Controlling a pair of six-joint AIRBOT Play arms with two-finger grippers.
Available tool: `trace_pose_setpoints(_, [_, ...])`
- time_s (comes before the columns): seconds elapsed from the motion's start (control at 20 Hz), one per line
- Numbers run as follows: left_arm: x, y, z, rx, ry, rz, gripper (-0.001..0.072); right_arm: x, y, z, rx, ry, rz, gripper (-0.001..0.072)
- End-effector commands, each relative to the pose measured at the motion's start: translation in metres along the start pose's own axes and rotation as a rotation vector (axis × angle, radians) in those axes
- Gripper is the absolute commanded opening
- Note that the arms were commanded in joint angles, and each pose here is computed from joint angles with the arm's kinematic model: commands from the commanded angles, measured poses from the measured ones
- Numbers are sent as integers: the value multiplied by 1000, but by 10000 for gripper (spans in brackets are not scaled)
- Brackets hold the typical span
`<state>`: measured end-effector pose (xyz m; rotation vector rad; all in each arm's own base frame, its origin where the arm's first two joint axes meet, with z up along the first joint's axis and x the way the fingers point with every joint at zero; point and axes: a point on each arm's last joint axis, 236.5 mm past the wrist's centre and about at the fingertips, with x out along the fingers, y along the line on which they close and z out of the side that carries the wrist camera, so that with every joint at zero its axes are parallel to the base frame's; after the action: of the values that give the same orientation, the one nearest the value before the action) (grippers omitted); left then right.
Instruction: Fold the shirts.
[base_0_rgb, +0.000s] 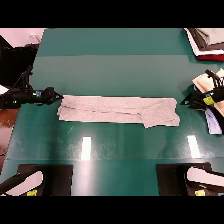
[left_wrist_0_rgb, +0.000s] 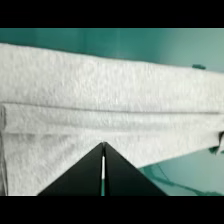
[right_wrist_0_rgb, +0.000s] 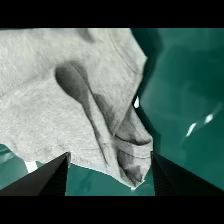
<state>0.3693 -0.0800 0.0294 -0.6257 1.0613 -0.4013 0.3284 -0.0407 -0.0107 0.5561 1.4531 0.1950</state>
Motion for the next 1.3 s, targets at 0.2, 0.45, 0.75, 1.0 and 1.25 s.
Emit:
trace_pose_setpoints(0.2, [-4,-18,-40,-28,171,-73,21,37,-35,-6,34,114,180,582])
trace_pose_setpoints(0.45, [20,-26,-61,44,237,21,21,65,-12,0,3,149,311,581])
trace_pose_setpoints(0.75, [51,-67,-81,155,246,10,21,83,20,-9,-104,214,330,567])
trace_pose_setpoints(1.0, [59,-79,-104,192,305,26,21,89,35,-16,-147,252,334,175])
trace_pose_setpoints(1.25, [77,-102,-105,240,287,9,21,64,53,-6,-223,156,339,12])
